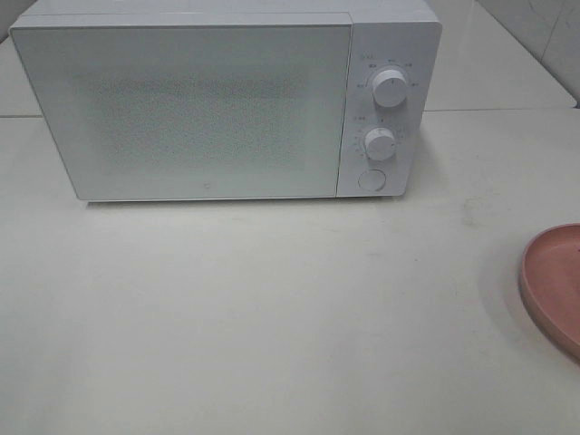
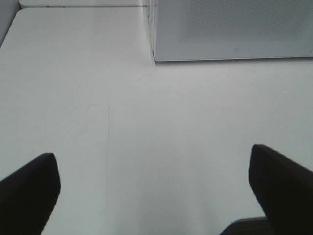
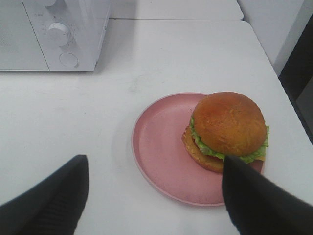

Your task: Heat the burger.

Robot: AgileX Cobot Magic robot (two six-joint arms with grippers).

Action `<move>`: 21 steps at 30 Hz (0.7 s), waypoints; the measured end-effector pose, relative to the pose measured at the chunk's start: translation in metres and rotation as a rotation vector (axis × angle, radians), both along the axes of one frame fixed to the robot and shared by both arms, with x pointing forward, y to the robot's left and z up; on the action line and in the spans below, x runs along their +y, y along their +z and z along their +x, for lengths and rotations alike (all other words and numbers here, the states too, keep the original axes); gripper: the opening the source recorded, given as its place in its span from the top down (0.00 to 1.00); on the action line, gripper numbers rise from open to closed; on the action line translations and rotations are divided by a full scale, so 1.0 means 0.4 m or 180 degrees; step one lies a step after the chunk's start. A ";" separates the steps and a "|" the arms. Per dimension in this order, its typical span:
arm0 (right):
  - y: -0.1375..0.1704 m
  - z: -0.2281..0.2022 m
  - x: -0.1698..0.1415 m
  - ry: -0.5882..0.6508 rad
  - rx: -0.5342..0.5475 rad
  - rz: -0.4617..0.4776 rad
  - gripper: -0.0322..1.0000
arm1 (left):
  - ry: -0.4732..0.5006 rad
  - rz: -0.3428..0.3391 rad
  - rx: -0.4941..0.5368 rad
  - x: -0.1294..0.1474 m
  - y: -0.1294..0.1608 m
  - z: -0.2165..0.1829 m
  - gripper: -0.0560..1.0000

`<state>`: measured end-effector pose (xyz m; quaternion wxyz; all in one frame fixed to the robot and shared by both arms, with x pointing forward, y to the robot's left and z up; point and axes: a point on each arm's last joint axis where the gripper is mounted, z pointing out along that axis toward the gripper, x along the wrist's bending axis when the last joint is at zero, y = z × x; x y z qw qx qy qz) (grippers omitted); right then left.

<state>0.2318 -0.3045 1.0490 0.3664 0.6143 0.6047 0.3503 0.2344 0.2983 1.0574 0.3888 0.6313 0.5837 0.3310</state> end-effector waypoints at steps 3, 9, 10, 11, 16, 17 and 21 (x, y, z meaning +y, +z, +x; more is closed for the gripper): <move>0.000 0.000 0.000 0.0000 0.0000 0.0000 0.26 | 0.0000 -0.0008 -0.0102 0.001 -0.001 -0.013 0.01; 0.000 0.000 0.000 0.0000 0.0000 0.0000 0.26 | 0.0013 -0.0008 -0.0105 0.001 -0.001 -0.013 0.01; 0.000 0.000 0.000 0.0000 0.0000 0.0000 0.26 | 0.0013 -0.0008 -0.0105 0.001 -0.001 -0.013 0.01; 0.000 0.000 0.000 0.0000 0.0000 0.0000 0.26 | 0.0048 -0.0007 -0.0105 0.001 -0.001 -0.013 0.01; 0.000 0.000 0.000 0.0000 0.0000 0.0000 0.26 | 0.0276 0.0010 -0.0105 0.000 -0.001 -0.013 0.01; 0.000 0.000 0.000 0.0000 0.0000 0.0000 0.26 | 0.0276 0.0010 -0.0105 0.000 -0.001 -0.013 0.01; 0.000 0.000 0.000 0.0000 0.0000 0.0000 0.26 | 0.0294 0.0012 -0.0106 0.000 -0.001 -0.013 0.01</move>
